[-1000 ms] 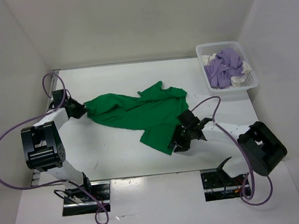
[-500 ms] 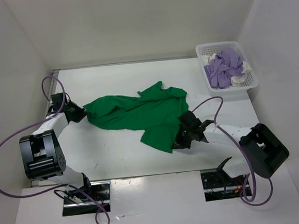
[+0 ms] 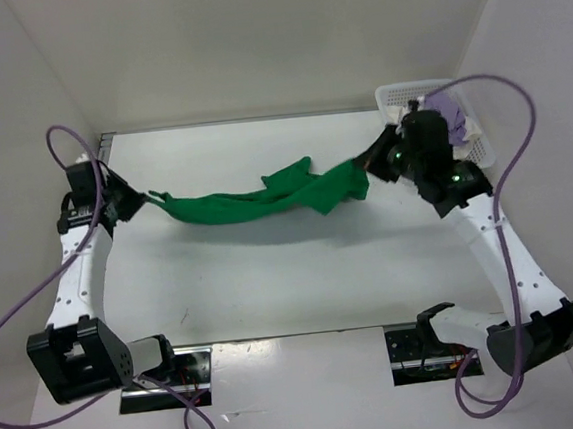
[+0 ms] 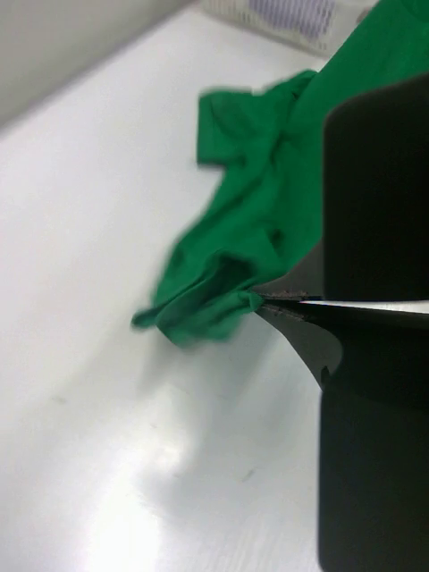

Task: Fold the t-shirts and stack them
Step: Flatten out the tshirt

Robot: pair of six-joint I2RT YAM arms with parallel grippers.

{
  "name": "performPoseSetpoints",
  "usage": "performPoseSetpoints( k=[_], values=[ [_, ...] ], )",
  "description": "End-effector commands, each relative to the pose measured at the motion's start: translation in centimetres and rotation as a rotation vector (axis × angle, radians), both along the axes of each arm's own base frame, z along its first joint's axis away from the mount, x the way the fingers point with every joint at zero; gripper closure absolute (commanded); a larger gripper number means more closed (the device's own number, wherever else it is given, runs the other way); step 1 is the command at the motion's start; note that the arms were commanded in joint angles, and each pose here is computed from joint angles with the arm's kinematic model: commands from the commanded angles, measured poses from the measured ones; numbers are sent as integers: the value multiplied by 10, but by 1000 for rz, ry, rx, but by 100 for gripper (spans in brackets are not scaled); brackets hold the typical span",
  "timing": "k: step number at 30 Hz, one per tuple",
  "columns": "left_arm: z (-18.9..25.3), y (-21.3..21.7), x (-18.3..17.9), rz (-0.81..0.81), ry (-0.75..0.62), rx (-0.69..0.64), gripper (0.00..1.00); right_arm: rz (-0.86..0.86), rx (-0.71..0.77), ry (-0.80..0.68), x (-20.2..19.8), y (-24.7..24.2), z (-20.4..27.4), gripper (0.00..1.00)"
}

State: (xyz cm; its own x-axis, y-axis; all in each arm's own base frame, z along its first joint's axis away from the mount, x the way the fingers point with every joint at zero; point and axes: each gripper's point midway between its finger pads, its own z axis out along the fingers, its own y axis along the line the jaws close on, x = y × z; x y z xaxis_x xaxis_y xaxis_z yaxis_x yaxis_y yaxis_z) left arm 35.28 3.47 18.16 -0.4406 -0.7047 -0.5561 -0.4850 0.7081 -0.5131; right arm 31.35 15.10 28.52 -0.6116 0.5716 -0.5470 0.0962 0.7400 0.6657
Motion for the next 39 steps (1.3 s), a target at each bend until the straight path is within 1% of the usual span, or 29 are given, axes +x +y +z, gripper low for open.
performPoseSetpoints(
  k=[1,2,3,4,5,6,7,8,9,10,11,12,14,16,17,19,20,21,22,24,25,26,27,29,30,31,33,35,39],
  values=[
    [99,-1,1,-40,-186,72,100,-12,-132,-166,6,-25,79,100],
    [120,-1,3,-40,-226,82,100,-48,-137,-260,13,-31,123,100],
    [166,0,5,-43,-321,115,100,-58,-159,-311,14,-35,144,100],
    [184,1,8,-43,-359,125,100,-79,-145,-419,8,-40,192,100],
    [205,1,7,-42,-406,137,100,-99,-154,-457,7,-45,210,100],
    [244,2,11,-36,-493,140,100,-113,-175,-475,15,-49,221,100],
    [264,-3,10,-57,-537,131,100,-134,-155,-568,3,-54,262,100],
    [278,-3,14,-52,-564,127,100,-143,-161,-588,7,-55,272,100],
    [297,-5,13,-62,-607,134,100,-169,-151,-631,2,-60,290,100],
    [334,-8,1,-63,-692,157,100,-191,-132,-720,-14,-66,321,100],
    [341,-7,4,-63,-700,159,100,-213,-141,-736,-12,-70,327,100],
    [352,-8,2,-63,-721,165,100,-225,-118,-797,-25,-74,349,100],
    [378,-7,-4,-51,-780,186,100,-244,-114,-842,-28,-78,364,100],
    [377,-5,4,-51,-778,186,100,-255,-125,-846,-14,-76,365,100],
    [368,-2,16,-50,-751,179,100,-256,-124,-848,-6,-74,365,100],
    [356,1,27,-50,-730,173,100,-257,-146,-799,29,-66,345,100],
    [344,4,42,-47,-716,160,100,-253,-153,-781,43,-62,337,100],
    [329,8,51,-38,-679,153,100,-230,-162,-756,58,-57,326,100],
    [309,11,64,-37,-637,142,100,-203,-180,-703,89,-50,303,100],
    [276,17,89,-32,-572,115,100,-209,-183,-658,119,-52,285,100],
    [261,19,97,-32,-547,109,100,-208,-202,-604,149,-50,259,100],
    [236,23,114,-31,-496,95,100,-204,-210,-577,160,-47,247,100],
    [208,27,131,-30,-438,80,100,-182,-215,-544,183,-44,227,100],
    [195,31,145,-30,-416,75,100,-185,-194,-567,199,-43,229,100],
    [200,30,151,-34,-430,65,100,-200,-188,-565,209,-48,226,100],
    [194,30,161,-39,-419,49,100,-178,-166,-567,214,-41,224,100],
    [211,32,166,-40,-458,59,100,-192,-139,-567,222,-45,223,100],
    [247,31,166,-36,-531,67,100,-194,-110,-637,218,-44,245,100],
    [290,27,161,-39,-624,54,100,-224,-56,-781,192,-52,301,100]
  ],
)
